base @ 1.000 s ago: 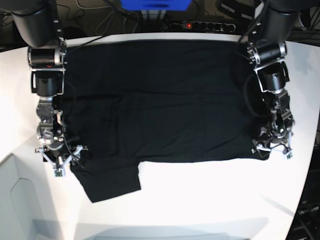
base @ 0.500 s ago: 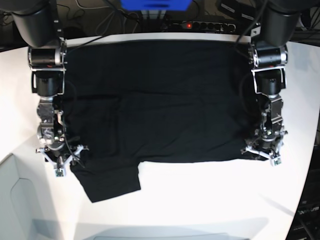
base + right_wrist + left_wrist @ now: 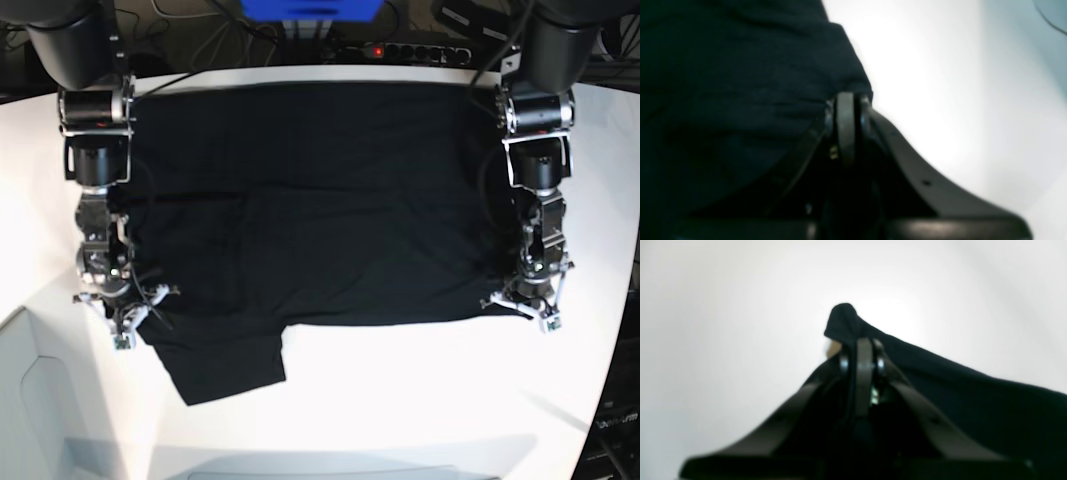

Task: Fold the T-shirt properly
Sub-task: 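Grasp the side edges of the shirt body with both grippers, then lift the grasped edges and fold them over toward the collar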

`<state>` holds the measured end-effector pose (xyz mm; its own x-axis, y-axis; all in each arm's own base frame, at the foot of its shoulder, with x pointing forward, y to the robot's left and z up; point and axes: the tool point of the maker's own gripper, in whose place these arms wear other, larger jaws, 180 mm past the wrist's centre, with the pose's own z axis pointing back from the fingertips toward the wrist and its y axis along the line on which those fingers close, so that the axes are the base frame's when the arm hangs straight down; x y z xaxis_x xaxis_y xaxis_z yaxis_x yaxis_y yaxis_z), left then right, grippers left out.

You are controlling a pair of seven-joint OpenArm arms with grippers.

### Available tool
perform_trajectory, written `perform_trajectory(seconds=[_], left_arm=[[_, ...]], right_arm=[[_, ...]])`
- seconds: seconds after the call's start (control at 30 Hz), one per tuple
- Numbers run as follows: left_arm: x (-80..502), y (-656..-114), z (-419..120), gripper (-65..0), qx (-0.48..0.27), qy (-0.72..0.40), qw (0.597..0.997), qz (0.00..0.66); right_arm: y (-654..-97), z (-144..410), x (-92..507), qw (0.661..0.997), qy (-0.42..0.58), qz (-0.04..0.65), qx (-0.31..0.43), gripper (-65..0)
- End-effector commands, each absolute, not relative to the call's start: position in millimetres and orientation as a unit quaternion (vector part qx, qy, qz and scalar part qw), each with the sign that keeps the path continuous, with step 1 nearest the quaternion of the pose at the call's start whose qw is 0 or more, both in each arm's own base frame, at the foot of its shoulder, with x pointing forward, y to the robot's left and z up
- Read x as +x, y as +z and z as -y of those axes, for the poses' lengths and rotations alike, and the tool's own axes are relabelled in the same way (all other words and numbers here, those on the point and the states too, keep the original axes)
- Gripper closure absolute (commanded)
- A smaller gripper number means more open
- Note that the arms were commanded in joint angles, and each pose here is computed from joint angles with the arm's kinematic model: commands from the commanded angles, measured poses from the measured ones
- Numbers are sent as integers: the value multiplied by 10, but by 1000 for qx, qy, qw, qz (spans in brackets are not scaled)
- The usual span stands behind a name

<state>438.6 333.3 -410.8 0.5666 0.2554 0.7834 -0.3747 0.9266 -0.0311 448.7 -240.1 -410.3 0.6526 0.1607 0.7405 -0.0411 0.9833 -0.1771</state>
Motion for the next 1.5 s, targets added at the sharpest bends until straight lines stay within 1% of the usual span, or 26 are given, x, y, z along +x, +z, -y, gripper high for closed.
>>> perform_trajectory(seconds=[0.0,0.1,0.23,0.3,0.43,0.67,0.8,0.9,1.13,1.27,1.37,1.47], left_arm=[[4498,-3892,-3391,0,74,175,872,452],[4464,-3774,-3350,0,71,163,873,454],[4390,-3583,-3418,0,62,186,861,469],[4320,-3556,-3411,0,56,196,860,468],[4172,-3396,-3496,0,59,208,849,482],[3938,-3204,-3562,0,68,212,841,493],[3743,-3141,-3578,0,70,225,836,495],[3492,-3119,-3567,0,74,233,837,489],[3018,-3423,-3479,0,82,234,862,442],[2963,-3496,-3479,0,83,235,866,433],[2958,-3497,-3478,0,83,235,867,433],[2969,-3497,-3465,0,81,234,867,432]], right_arm=[[-3852,2436,4621,889,58,448,-78,0],[-3614,2347,4613,869,72,482,-80,0],[-3408,2244,4560,851,86,511,-81,0],[-3326,2237,4490,847,87,518,-83,0],[-3097,2447,4334,835,56,538,-99,0],[-2982,2493,4003,827,74,547,-102,0],[-3001,2512,3767,828,86,544,-104,0],[-3063,2489,3573,833,97,535,-106,0],[-3244,2460,3262,847,105,510,-105,0],[-3250,2440,3267,847,106,510,-102,0],[-3146,2340,3419,841,109,521,-94,0],[-3042,2186,3637,847,135,508,-83,0]])
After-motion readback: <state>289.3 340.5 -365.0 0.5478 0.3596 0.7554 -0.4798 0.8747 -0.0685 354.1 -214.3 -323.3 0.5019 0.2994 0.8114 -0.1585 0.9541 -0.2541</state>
